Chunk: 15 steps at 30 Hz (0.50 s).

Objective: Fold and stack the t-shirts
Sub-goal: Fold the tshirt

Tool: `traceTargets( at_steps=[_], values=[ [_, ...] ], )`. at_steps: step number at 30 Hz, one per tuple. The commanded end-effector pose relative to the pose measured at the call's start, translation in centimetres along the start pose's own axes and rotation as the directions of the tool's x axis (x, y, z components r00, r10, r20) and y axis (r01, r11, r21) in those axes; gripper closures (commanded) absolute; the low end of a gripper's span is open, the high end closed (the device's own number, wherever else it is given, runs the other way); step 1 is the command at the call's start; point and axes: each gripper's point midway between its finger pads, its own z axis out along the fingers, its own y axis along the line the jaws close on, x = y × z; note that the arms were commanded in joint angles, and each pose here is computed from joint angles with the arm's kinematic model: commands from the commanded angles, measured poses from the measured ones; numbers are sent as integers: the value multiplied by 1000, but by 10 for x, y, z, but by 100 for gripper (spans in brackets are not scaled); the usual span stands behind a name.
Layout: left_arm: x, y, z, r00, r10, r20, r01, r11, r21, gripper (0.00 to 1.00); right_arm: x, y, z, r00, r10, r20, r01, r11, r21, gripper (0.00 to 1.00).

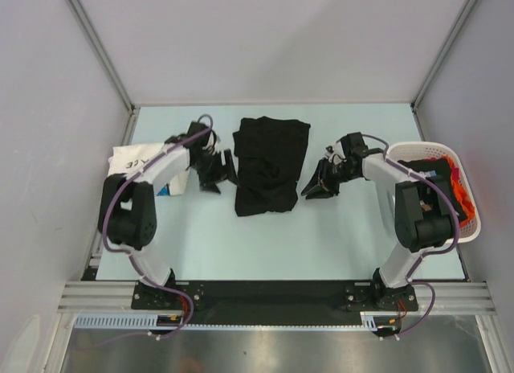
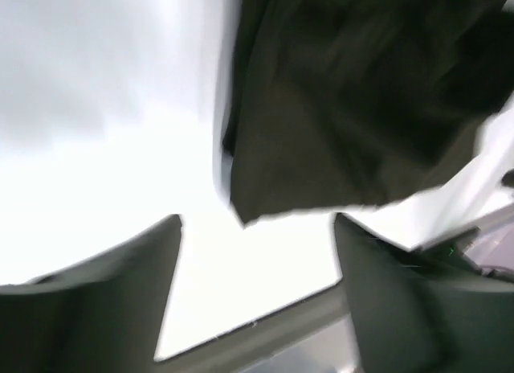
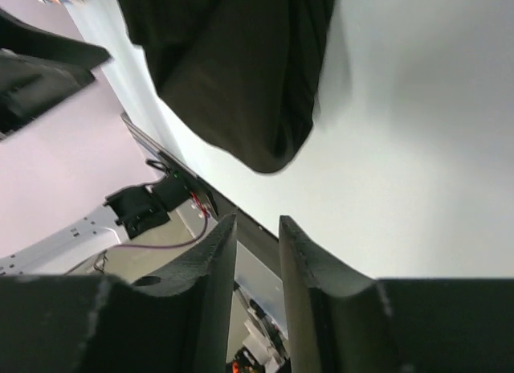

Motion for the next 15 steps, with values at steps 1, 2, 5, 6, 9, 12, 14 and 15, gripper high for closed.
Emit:
traceTargets(
  at_steps=[1,2,5,6,9,12,14,15],
  values=[
    [43,-2,2,1000,-17,-22,19,994,106,0,16,7,-8,1000,-12,1,12,999,-43,65],
    [55,4,9,999,-22,-42,26,994,104,0,19,6,-6,1000,-2,2,2,999,-41,64],
    [68,6,18,997,-17,-76,26,993,115,0,20,1,1,1000,7,6,-7,999,-39,60],
    [70,7,23,996,-14,-90,24,994,111,1,18,3,4,1000,1,12,0,999,-45,60],
    [70,1,32,994,-5,-107,18,992,126,0,17,2,16,1000,-12,3,12,1000,-24,60],
    [61,-7,39,995,3,-103,11,990,137,0,14,2,29,1000,-19,-9,18,1000,-10,60],
    [55,-12,44,994,9,-108,6,990,144,0,11,4,35,1000,-17,-11,17,1000,-15,60],
    [53,-13,46,994,11,-108,5,989,147,1,7,5,37,1000,-19,-4,19,1000,-18,60]
  ],
)
